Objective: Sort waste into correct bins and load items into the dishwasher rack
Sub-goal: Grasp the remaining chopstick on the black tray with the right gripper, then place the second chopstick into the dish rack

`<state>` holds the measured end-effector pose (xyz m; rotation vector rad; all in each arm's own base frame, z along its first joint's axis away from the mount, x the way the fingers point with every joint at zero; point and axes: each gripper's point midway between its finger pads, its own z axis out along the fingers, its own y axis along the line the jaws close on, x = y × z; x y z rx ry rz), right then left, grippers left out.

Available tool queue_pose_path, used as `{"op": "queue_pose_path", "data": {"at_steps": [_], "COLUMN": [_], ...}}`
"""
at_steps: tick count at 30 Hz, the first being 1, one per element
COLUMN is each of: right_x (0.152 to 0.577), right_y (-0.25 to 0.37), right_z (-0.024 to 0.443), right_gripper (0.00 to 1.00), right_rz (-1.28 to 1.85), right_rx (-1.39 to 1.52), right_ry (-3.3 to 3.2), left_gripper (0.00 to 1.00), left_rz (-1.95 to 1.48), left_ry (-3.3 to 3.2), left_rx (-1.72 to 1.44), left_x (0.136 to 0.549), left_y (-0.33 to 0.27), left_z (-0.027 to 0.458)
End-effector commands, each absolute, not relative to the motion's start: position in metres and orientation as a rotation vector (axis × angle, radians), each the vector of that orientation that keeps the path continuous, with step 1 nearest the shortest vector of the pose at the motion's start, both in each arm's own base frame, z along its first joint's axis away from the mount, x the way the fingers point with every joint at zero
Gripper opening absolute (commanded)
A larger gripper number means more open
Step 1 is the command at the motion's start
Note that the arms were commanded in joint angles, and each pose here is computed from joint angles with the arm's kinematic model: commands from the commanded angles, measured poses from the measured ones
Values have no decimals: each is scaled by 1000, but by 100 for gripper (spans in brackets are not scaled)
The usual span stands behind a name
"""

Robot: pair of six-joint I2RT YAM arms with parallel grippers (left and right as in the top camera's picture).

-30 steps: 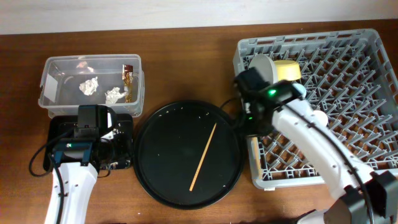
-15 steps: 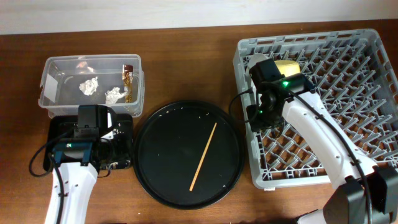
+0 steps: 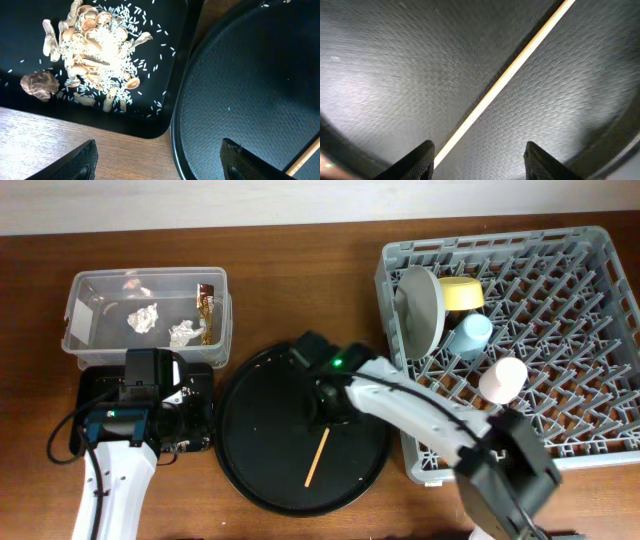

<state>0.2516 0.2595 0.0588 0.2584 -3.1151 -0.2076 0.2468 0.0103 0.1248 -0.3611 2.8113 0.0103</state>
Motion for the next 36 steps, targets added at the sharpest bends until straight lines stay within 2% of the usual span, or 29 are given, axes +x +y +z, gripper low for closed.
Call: {"op": "queue_pose_path", "data": {"at_steps": [1,3,5,6,7,8,11,15,18,20,23,27,31,32,36], "right_x": [243,240,239,238,239,239,240,266,289,294,295,302,303,303,305], "right_y": [261,259,258,257,258,258,258,242,194,155,108,69,70,69,68], "right_z": [24,7,-5,-8,-8,-8,-5,45,125,157,160,133,124,127,163], "right_gripper": [58,58,51,44,27,17,4,4,4,4,4,5,42,45,50], "right_rz": [-78,-32,-6,-1,-5,-6,-12,-114,-217,-217,-138,-71,-63,-66,-138], "right_rx": [132,129,128,128,128,128,125,115,191,198,221,134,132,132,99], "right_ry": [-3060,-3023,-3005,-3001,-3004,-3005,-3009,-3118,-3285,-3350,-3325,-3224,-3193,-3205,-3338], "left_gripper": [78,78,78,78,78,78,78,78,78,78,78,78,79,82,84], "left_rz": [6,6,6,6,6,6,6,6,6,6,6,5,6,5,-23], "left_ry": [2797,2797,2796,2797,2797,2797,2797,2797,2797,2797,2797,2798,2797,2797,2795], "left_rx": [-379,-379,-379,-379,-379,-379,-379,-379,-379,-379,-379,-379,-379,-379,-372], "left_x": [247,247,247,247,247,247,247,247,247,247,247,247,247,247,248], "left_y": [11,11,11,11,11,11,11,11,11,11,11,11,11,11,8], "left_z": [128,128,128,128,128,128,128,128,128,128,128,128,128,128,128]}}
